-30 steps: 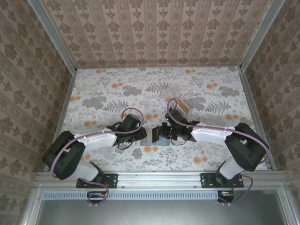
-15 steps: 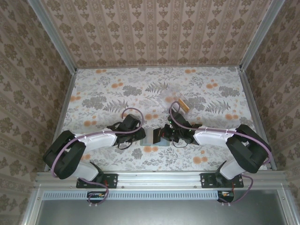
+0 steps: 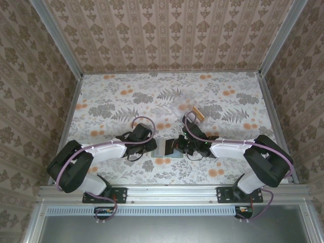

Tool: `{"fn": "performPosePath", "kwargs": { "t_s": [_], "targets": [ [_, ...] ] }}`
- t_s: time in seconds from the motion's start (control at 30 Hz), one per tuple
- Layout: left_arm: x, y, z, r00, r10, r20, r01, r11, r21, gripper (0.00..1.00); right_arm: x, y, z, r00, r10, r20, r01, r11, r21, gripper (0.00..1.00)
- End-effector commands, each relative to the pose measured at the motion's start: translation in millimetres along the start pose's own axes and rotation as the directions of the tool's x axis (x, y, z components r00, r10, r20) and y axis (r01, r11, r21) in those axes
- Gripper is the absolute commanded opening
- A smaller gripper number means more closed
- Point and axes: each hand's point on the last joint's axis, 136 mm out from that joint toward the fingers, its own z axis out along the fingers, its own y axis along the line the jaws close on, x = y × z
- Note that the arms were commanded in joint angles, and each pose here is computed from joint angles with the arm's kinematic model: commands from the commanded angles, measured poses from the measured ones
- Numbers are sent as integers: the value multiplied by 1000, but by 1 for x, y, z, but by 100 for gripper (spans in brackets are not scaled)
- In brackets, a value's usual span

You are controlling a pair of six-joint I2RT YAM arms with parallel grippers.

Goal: Put the credit cards into the card holder
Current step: Insert the credit card into the card slot.

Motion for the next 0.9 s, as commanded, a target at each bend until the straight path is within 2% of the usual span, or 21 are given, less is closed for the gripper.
{"fn": "performPosePath", "kwargs": {
  "t_s": [0.0, 0.4, 0.87],
  "targets": [
    [7, -4, 5, 999, 11, -38, -11, 1000, 13, 36, 2, -10, -5, 1000, 20, 7, -21, 999, 37, 0],
    [9, -5, 7, 999, 13, -42, -13, 1000, 16, 34, 6, -6, 11, 999, 33, -36, -33, 999, 14, 0],
    [10, -6, 8, 999, 13, -45, -12, 1000, 17, 33, 5, 12, 28, 996, -18, -87, 16, 1000, -24, 0]
  ]
}}
